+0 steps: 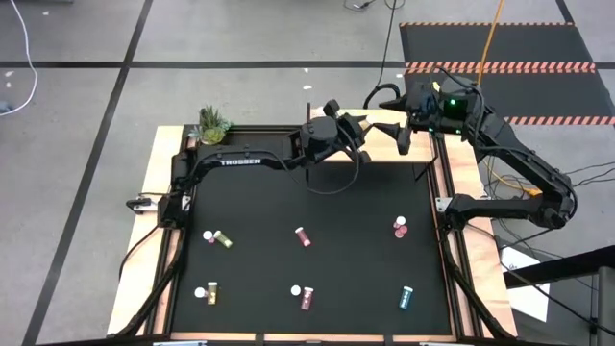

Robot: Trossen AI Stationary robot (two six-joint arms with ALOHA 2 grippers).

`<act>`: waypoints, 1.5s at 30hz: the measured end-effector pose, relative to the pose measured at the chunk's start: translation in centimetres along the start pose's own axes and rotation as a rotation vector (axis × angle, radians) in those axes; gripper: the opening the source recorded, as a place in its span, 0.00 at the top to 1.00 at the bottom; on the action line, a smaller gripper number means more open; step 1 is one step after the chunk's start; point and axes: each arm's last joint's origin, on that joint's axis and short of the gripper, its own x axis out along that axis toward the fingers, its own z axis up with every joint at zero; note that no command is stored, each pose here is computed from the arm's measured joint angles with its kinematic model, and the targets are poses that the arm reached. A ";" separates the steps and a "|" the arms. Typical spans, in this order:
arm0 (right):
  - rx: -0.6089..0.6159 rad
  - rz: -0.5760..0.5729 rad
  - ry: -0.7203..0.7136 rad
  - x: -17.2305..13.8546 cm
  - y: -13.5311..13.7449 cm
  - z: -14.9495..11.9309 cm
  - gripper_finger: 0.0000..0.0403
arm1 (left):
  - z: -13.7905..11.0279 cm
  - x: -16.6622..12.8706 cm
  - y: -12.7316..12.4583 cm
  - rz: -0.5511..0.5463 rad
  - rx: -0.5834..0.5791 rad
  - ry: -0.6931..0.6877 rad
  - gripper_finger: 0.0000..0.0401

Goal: Pick and place medicine bottles onto shelf by color
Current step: Put the top yellow pill bottle on the shelf

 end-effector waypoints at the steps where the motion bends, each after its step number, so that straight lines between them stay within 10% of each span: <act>1: 0.010 0.013 -0.004 0.3 0.0 0.0 0.33 | 0.1 0.0 0.0 0.001 0.000 -0.003 0.73; 45: 0.059 0.005 0.078 3.0 -0.9 -0.9 0.72 | 0.1 0.1 0.2 0.035 -0.019 -0.023 0.72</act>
